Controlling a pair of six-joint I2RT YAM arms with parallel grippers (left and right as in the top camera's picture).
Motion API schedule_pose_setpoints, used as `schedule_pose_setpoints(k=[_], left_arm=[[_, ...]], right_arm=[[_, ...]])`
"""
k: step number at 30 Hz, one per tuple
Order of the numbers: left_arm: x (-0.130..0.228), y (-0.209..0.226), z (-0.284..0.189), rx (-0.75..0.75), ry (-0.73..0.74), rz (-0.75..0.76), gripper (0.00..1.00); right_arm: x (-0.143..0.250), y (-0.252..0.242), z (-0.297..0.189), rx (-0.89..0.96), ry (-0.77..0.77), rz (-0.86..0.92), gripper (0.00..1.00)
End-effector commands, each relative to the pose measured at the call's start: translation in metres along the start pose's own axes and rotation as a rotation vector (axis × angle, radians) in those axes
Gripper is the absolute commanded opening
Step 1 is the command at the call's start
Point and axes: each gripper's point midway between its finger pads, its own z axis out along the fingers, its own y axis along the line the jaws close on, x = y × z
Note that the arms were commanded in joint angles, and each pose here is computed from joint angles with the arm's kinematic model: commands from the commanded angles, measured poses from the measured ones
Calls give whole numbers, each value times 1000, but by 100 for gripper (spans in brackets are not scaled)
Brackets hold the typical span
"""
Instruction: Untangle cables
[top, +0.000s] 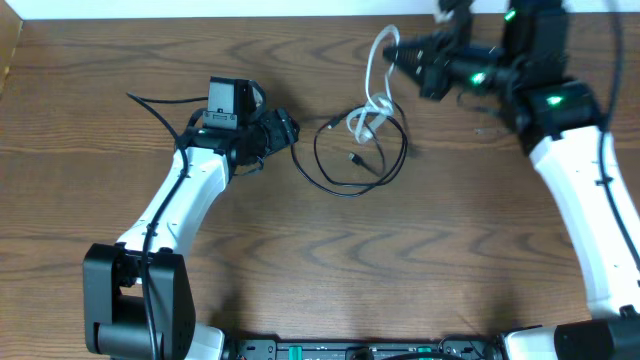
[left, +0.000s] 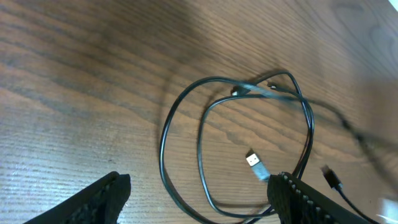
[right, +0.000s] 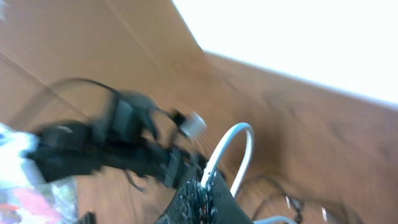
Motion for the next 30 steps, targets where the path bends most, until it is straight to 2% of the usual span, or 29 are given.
schedule_pose_setpoints(k=[1,4,6,8,10,12,20,21,23,25,26,28,30], left_arm=[[2,-8,3,16,10,49,76],[2,-9,3,12,4,54,76],[1,-7,3,6,0,54,76],[0,-6,3,-3,-6,54,76],[0,-6,3,-4,-4,54,76],[0,-5,3,-5,-3,53,76],[1,-4,3,-9,-1,52,76],[1,-4,3,-10,0,51,76],[2,-4,3,-12,3,50,76],[2,-4,3,-13,5,50,76],[2,-4,3,-13,5,50,76],[2,-4,3,-13,5,50,76],[2,-4,3,-13,5,50,76]], right_arm=[[-31,37,-21,-120,-41,-26,1],[-44,28,-28,-55,-73,-16,1],[-39,1,-30,82,-74,38,1],[-24,-33,-32,253,-45,96,1],[8,-77,-37,484,41,167,1],[33,-99,-38,582,113,220,1],[114,-160,-24,690,359,368,2],[121,-170,-25,712,374,378,6],[129,-183,-26,747,390,389,24],[134,-194,-25,762,403,369,52],[135,-198,-23,758,411,349,61],[136,-202,-23,756,423,318,72],[139,-204,-25,771,434,316,78]])
